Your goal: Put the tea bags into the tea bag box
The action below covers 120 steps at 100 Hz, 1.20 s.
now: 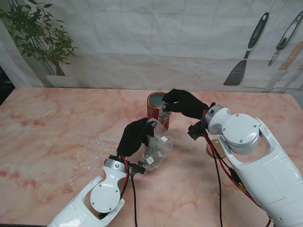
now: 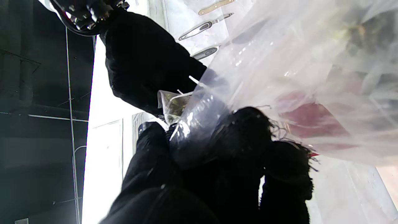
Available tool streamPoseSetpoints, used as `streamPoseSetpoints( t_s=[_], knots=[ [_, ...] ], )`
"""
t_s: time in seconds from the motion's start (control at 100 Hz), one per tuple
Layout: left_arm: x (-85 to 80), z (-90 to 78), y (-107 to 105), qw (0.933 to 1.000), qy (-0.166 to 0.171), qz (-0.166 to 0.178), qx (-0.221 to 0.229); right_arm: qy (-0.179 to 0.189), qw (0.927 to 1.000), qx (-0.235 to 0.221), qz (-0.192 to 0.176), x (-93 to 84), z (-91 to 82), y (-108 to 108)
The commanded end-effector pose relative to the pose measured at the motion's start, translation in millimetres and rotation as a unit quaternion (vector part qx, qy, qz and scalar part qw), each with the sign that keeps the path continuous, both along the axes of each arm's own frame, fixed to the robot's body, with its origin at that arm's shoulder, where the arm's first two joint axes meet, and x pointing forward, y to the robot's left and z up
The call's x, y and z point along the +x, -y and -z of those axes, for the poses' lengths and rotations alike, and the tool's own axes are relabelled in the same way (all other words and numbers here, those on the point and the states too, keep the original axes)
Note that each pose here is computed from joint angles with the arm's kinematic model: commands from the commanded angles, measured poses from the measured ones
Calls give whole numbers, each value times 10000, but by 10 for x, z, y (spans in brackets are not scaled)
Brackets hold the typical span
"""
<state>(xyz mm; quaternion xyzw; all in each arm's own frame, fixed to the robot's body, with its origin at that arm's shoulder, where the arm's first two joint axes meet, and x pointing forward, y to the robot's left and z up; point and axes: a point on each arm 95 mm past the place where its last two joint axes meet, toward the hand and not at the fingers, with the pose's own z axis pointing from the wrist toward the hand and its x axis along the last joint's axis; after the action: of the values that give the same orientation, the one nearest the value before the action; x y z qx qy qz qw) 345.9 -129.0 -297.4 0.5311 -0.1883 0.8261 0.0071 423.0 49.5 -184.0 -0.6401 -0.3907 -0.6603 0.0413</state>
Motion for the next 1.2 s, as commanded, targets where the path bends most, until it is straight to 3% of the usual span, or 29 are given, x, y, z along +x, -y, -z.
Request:
streamPoseSetpoints(
  t_s=[0.0, 0.3, 0.61, 1.19],
  knots=[
    [3, -13, 19, 10000, -8, 59, -3, 107, 9999, 102, -7, -28, -74, -24],
    [4, -9, 3, 10000, -21, 37, -1, 182, 9980, 467, 393, 45, -173, 49],
    [-5, -7, -17, 10000, -9, 22, -3, 98, 9949, 381, 925, 252, -268, 108],
    [-24, 26, -25, 9999, -38, -40, 99, -236, 9904, 382, 1308, 626, -138, 147]
  ],
)
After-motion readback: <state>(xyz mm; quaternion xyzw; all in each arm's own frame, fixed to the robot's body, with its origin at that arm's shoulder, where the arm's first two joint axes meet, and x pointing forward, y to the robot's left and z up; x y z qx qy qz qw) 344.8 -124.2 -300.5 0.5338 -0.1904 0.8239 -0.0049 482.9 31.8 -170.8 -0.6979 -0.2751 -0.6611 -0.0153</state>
